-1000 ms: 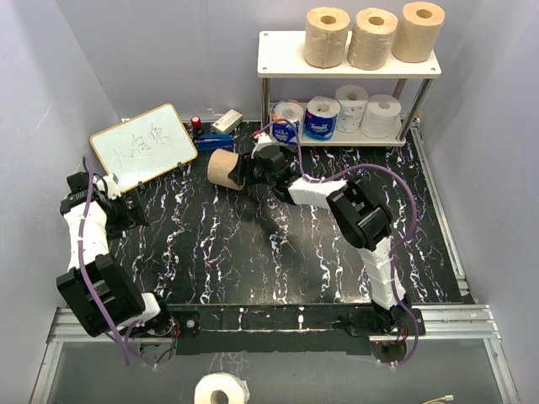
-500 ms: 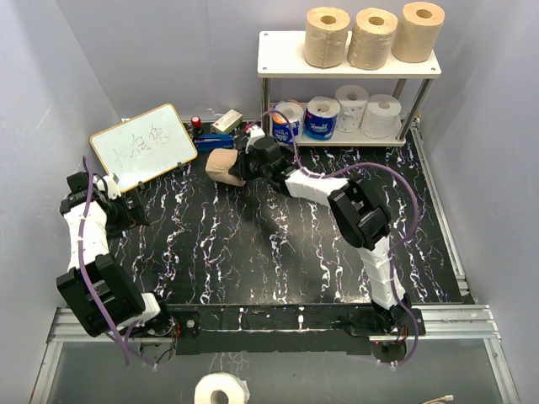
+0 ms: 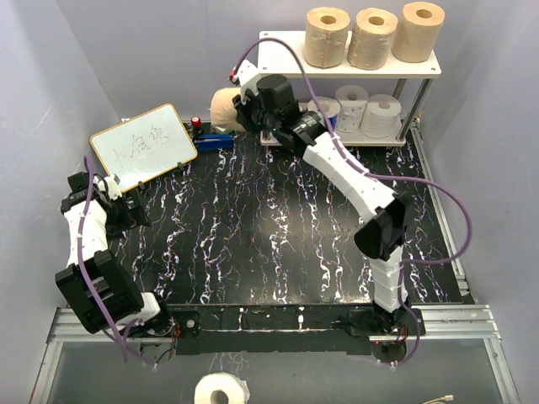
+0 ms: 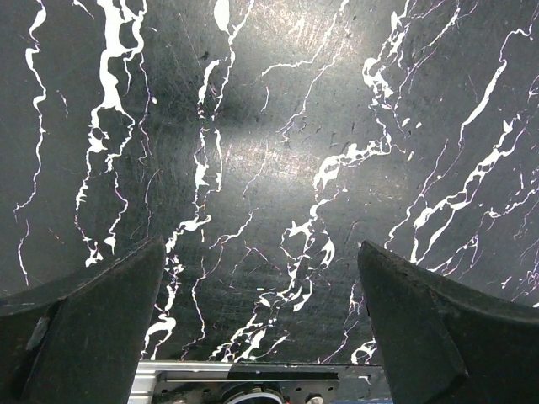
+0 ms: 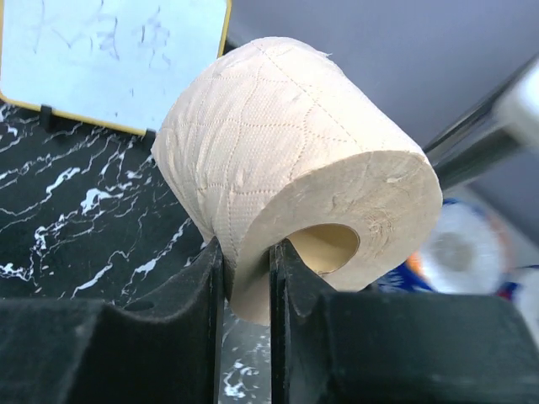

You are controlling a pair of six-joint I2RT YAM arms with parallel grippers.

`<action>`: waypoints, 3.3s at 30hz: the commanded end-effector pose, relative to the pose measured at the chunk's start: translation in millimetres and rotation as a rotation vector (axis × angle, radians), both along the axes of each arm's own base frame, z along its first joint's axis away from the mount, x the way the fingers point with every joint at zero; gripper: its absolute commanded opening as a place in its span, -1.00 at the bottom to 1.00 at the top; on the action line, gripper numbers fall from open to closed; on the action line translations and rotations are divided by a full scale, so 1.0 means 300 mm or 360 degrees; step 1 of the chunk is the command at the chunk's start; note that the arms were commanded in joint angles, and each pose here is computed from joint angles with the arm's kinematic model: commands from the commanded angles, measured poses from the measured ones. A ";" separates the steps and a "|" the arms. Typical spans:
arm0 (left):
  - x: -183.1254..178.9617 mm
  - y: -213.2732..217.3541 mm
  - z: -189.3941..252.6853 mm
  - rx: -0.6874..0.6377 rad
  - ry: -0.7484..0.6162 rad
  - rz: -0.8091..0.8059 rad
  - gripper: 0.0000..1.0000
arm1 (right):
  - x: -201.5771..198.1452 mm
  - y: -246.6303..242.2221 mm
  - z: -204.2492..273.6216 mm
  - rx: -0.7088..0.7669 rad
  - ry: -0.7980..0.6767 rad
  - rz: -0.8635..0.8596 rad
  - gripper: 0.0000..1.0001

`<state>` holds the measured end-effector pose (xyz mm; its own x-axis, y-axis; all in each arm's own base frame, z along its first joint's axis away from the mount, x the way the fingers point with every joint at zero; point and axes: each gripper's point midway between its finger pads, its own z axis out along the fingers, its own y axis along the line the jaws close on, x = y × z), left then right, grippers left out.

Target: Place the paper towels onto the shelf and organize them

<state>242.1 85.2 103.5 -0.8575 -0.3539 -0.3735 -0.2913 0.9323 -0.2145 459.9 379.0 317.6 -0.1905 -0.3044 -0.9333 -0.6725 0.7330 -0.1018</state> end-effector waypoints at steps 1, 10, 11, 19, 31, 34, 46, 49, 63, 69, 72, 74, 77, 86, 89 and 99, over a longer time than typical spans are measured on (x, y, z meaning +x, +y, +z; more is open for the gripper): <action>0.006 -0.010 0.021 -0.0027 -0.0026 -0.0024 0.91 | -0.139 -0.106 0.396 -0.0040 -0.0406 -0.0024 -1.00; 0.007 -0.019 0.028 -0.0046 -0.0042 -0.0041 0.91 | -0.207 -0.274 0.550 -0.0549 -0.0742 -0.0546 -1.00; 0.008 -0.020 0.030 -0.0046 -0.0045 -0.0046 0.91 | -0.216 -0.281 0.573 -0.0566 -0.0781 -0.0572 -1.00; 0.008 -0.022 0.046 -0.0035 -0.0075 -0.0050 0.89 | -0.244 -0.337 0.790 -0.0768 -0.1183 -0.0654 -1.00; 0.006 -0.024 0.070 -0.0015 -0.0112 -0.0055 0.88 | -0.085 -0.372 0.848 -0.0811 -0.1394 -0.0753 -1.00; 0.007 -0.024 0.069 -0.0016 -0.0112 -0.0058 0.88 | -0.021 -0.414 0.813 -0.0851 -0.1366 -0.0795 -1.00; 0.005 -0.020 0.065 -0.0017 -0.0100 -0.0050 0.87 | 0.117 -0.416 0.741 -0.0932 -0.1416 -0.0653 -1.00; 0.005 -0.019 0.066 -0.0017 -0.0100 -0.0050 0.87 | 0.121 -0.409 0.754 -0.0929 -0.1440 -0.0659 -1.00; 0.005 -0.021 0.068 -0.0023 -0.0106 -0.0055 0.86 | 0.198 -0.434 0.647 -0.1110 -0.1424 -0.0615 -1.00; 0.006 -0.023 0.068 -0.0028 -0.0109 -0.0060 0.86 | 0.204 -0.477 0.638 -0.1166 -0.1410 -0.0641 -1.00; 0.006 -0.023 0.068 -0.0029 -0.0109 -0.0060 0.86 | 0.207 -0.488 0.631 -0.1178 -0.1404 -0.0649 -1.00; 0.005 -0.024 0.069 -0.0027 -0.0110 -0.0063 0.86 | 0.211 -0.493 0.620 -0.1194 -0.1395 -0.0651 -1.00; 0.005 -0.023 0.070 -0.0027 -0.0110 -0.0061 0.86 | 0.212 -0.501 0.616 -0.1208 -0.1395 -0.0669 -1.00; 0.005 -0.023 0.069 -0.0030 -0.0110 -0.0061 0.86 | 0.202 -0.516 0.690 -0.1128 -0.1504 -0.0786 -0.86; 0.005 -0.022 0.068 -0.0030 -0.0108 -0.0059 0.86 | 0.210 -0.507 0.687 -0.1117 -0.1507 -0.0774 -0.84; 0.004 -0.022 0.065 -0.0033 -0.0102 -0.0060 0.86 | 0.214 -0.511 0.678 -0.1122 -0.1496 -0.0779 -0.80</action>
<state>241.9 80.1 110.6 -0.8531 -0.3403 -0.3956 -0.2613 0.9348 -0.2406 545.6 244.3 451.9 0.1636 -0.9135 -0.3725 0.0369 0.3830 -0.9230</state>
